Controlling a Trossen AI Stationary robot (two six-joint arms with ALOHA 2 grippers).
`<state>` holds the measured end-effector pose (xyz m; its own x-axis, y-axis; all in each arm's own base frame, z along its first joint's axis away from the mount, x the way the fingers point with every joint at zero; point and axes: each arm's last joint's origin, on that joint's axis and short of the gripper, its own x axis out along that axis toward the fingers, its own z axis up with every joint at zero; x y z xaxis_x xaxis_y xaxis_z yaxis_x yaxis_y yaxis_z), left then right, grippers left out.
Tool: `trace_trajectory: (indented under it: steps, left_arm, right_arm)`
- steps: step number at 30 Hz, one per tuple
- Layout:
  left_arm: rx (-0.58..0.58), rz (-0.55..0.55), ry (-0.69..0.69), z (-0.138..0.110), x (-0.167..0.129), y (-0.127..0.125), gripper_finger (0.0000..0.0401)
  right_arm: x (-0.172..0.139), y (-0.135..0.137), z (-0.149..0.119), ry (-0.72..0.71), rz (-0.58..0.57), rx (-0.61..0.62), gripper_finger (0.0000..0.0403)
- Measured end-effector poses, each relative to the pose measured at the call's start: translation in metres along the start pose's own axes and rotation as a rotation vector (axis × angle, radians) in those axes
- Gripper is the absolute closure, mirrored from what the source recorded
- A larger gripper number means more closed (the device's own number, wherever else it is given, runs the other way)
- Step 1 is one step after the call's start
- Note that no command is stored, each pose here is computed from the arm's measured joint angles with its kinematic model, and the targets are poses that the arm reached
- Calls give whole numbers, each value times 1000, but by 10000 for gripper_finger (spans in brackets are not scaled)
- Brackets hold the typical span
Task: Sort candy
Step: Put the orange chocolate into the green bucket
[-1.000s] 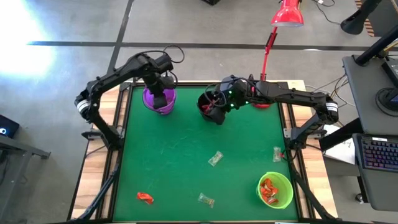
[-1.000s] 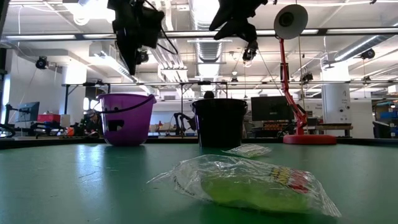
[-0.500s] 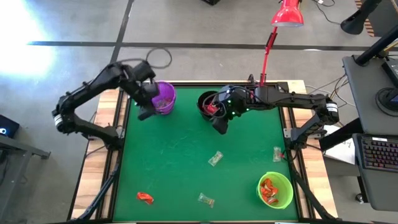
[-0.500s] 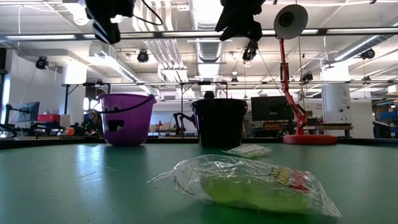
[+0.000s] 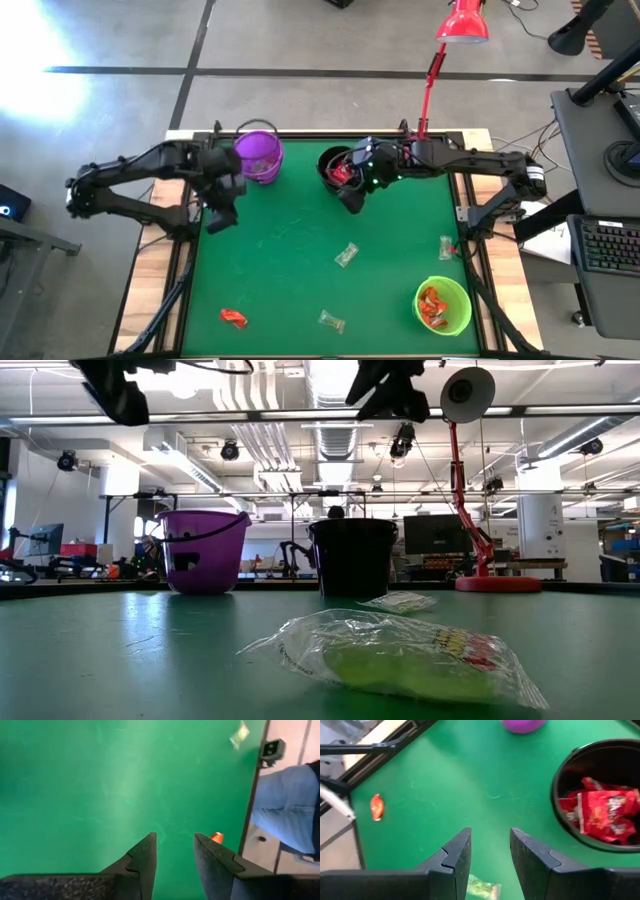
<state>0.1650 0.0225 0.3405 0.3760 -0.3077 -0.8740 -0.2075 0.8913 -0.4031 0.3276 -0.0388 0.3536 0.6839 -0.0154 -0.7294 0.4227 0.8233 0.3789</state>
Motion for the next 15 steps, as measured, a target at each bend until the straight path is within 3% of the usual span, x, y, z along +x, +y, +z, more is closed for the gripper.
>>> trace_trajectory:
  steps: [5, 15]
  left_arm:
    - [78, -56, 54, -16, 22, -16, 278]
    - [114, 7, 128, -34, 58, -45, 278]
  right_arm:
    - [-10, 13, -8, 3, 34, -21, 276]
    - [-44, 37, -25, -40, 88, 21, 275]
